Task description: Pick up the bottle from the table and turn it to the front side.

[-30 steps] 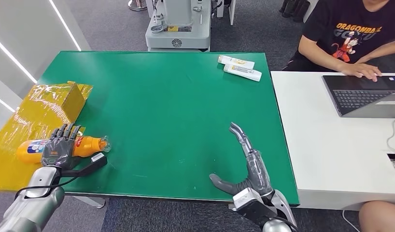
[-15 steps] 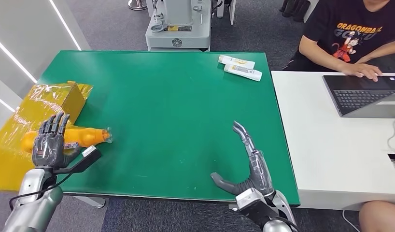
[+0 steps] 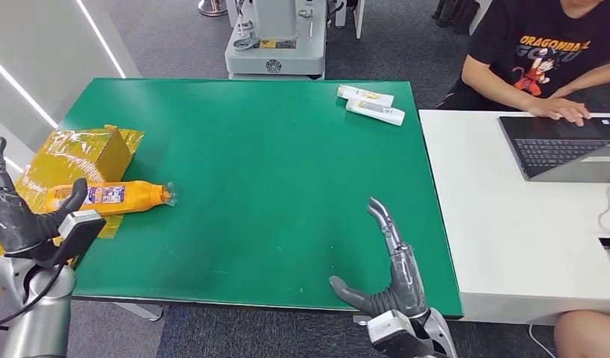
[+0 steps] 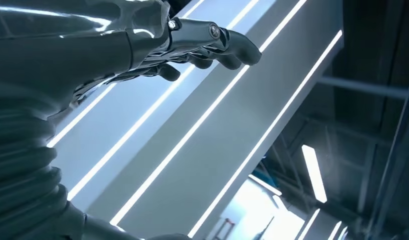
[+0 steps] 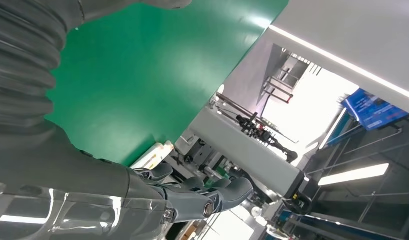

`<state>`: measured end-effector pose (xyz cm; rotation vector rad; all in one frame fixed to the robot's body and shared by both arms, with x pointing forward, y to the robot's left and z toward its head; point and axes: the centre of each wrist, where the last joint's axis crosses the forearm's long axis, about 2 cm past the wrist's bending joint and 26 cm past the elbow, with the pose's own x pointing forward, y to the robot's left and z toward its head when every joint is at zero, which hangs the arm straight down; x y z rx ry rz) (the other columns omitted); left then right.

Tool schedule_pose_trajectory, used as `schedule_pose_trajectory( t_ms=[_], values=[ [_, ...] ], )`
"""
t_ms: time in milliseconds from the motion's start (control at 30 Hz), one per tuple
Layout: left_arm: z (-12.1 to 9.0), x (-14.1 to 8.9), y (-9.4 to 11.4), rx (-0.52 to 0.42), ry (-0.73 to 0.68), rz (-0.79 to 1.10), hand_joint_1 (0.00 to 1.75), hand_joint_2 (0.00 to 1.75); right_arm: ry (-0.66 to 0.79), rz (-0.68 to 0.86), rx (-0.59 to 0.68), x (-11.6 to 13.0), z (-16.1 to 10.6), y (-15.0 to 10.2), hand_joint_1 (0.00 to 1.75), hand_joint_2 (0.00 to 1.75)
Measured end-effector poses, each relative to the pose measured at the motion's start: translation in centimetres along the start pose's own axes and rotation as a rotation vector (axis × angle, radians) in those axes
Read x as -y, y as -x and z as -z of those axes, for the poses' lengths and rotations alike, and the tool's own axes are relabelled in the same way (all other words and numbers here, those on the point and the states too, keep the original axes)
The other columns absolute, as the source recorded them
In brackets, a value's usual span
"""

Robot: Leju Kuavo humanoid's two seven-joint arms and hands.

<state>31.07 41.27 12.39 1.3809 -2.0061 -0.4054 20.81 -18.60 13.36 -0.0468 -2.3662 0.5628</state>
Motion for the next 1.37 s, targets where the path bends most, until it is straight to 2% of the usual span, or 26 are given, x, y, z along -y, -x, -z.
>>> schedule_pose_trajectory(
  t_ms=[167,300,367,467,567,733,867,1000,1200,1367],
  values=[
    [1.6,0.2,-3.2,-0.025,-0.166,-0.234,0.00,1.75,0.011,-0.002,0.004,-0.1,-0.6,-0.7,0.00,1.75],
    [2.4,0.4,-7.0,-0.032,-0.247,-0.471,0.00,1.75,0.025,-0.007,0.003,0.0,-0.8,-0.9,0.00,1.75],
    [2.3,0.6,-9.2,-0.058,-0.257,-0.646,0.00,1.75,0.041,-0.012,0.000,0.2,-1.0,-1.0,0.00,1.75],
    [1.0,1.3,-13.5,-0.115,-0.220,-0.956,0.00,1.75,0.075,-0.026,-0.003,0.4,-1.5,-1.3,0.00,1.75],
    [-0.2,1.9,-17.3,-0.154,-0.133,-1.179,0.00,1.75,0.101,-0.038,0.005,0.6,-1.5,-1.6,0.00,1.75],
    [-1.9,2.7,-21.3,-0.156,0.042,-1.349,0.00,1.75,0.134,-0.029,0.012,0.4,-0.8,-2.2,0.00,1.75],
    [-3.1,2.9,-23.3,-0.174,0.105,-1.401,0.00,1.75,0.157,-0.019,0.020,0.2,-0.4,-2.7,0.00,1.75],
    [-4.2,2.9,-24.4,-0.191,0.132,-1.398,0.00,1.75,0.175,-0.010,0.023,0.2,-0.1,-3.2,0.00,1.75],
    [-5.2,2.9,-25.0,-0.173,0.150,-1.342,0.00,1.75,0.194,0.008,0.015,0.0,-0.1,-3.7,0.00,1.75],
    [-5.5,2.9,-25.3,-0.182,0.170,-1.388,0.00,1.75,0.216,0.022,0.003,-0.2,-0.2,-4.0,0.00,1.75]
  ],
)
